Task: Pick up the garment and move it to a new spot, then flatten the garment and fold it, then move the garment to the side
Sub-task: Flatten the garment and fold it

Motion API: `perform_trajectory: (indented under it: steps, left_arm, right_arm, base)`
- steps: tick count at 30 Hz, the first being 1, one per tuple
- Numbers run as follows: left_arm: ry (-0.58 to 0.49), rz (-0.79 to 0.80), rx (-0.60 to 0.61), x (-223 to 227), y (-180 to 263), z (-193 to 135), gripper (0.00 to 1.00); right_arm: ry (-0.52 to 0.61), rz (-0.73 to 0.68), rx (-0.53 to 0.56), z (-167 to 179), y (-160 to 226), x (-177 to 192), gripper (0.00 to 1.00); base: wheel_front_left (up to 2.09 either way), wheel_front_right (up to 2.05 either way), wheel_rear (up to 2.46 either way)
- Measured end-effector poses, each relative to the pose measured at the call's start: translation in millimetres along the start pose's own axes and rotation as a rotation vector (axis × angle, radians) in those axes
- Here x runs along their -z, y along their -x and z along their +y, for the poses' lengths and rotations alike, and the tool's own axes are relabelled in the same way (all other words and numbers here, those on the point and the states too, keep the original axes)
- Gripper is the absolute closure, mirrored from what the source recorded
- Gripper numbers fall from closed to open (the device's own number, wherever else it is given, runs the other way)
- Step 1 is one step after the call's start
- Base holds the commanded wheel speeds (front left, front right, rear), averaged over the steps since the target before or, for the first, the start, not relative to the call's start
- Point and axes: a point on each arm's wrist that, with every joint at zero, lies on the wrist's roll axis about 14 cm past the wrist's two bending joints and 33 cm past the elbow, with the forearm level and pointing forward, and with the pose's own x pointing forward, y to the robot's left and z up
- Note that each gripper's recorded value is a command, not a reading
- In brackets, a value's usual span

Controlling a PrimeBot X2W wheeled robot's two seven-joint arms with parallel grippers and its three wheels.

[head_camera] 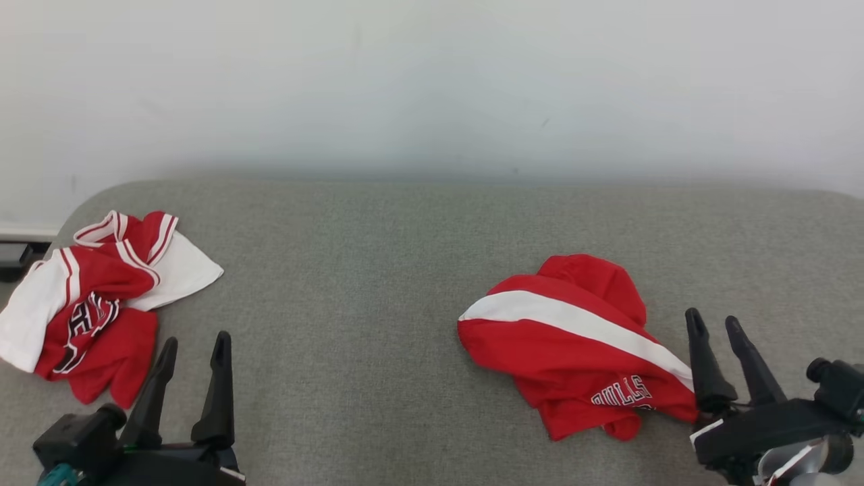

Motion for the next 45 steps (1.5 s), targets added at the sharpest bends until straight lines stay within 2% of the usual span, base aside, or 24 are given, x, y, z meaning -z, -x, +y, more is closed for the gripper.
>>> perform_trajectory:
  steps: [6, 14, 23, 38, 40, 45]
  left_arm:
    - [-0.002, -0.011, 0.003, -2.5, 7.8, -2.4, 0.0]
    - [-0.029, 0.048, 0.008, 14.7, 16.6, -0.5, 0.0]
    - [-0.036, 0.079, 0.03, 20.3, 17.8, -5.1, 0.0]
    - [-0.036, 0.107, 0.09, 25.1, -2.4, -21.7, 0.0]
    - [-0.035, 0.122, 0.108, 26.6, -5.9, -25.0, 0.0]
    - [-0.04, 0.241, 0.193, 42.9, -22.5, -45.6, 0.0]
  right_arm:
    - [-0.004, -0.09, -0.037, 12.5, 11.9, -7.5, 0.0]
    - [0.072, -0.119, -0.036, 11.3, 17.7, -6.7, 0.0]
    - [0.082, -0.094, -0.017, 4.3, 19.7, 1.7, 0.0]
    - [0.115, -0.093, 0.003, -2.3, 11.4, -5.8, 0.0]
    - [0.116, -0.077, 0.005, -2.8, 8.7, -5.0, 0.0]
    - [0.131, 0.119, 0.09, -30.3, 3.6, 15.6, 0.0]
  base:
    - [0.0, 0.0, 0.0]
    - [0.0, 0.0, 0.0]
    - [0.0, 0.0, 0.0]
    - [0.0, 0.0, 0.0]
    - [0.0, 0.0, 0.0]
    - [0.0, 0.0, 0.0]
